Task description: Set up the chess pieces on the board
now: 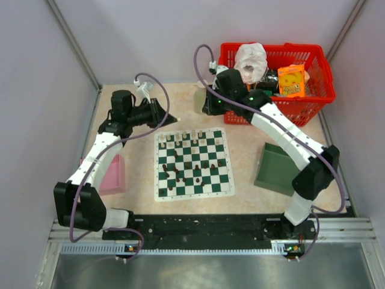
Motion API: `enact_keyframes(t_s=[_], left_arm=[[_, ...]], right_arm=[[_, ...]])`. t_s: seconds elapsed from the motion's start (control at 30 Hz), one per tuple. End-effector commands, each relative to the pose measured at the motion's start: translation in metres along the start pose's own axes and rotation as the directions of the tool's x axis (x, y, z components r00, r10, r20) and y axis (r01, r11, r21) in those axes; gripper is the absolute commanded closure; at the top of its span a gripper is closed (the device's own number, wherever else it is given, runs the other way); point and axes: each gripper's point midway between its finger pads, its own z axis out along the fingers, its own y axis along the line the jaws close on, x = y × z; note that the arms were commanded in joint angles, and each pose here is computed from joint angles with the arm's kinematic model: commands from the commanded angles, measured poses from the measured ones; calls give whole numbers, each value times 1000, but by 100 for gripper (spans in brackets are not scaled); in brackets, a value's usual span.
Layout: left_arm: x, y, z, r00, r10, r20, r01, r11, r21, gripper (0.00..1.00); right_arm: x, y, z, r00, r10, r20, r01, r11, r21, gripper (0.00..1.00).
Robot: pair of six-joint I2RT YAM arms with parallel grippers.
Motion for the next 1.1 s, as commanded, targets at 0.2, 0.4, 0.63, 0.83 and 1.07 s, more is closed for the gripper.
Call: enact_keyframes(t_s=[0.2, 0.4, 0.63, 0.83, 1.07], left_arm=[[24, 42, -27, 989, 71, -131, -107, 950, -295, 100], [23, 38, -31, 988, 82, -131, -118, 948, -297, 100], [22, 36, -33, 987, 89, -131, -125, 947, -297, 100], [21, 34, -33, 986, 96, -133, -131, 947, -292, 100], [19, 33, -34, 987, 98, -130, -132, 947, -291, 100]], right_arm=[[92, -57, 86, 957, -92, -276, 150, 969, 196, 88], [111, -74, 117, 940, -114, -321, 198, 950, 243, 88], [132, -86, 137, 926, -103, -364, 210, 940, 269, 88], [132, -93, 150, 932, -95, -349, 200, 940, 278, 88], [129, -99, 160, 935, -94, -341, 195, 941, 277, 87]])
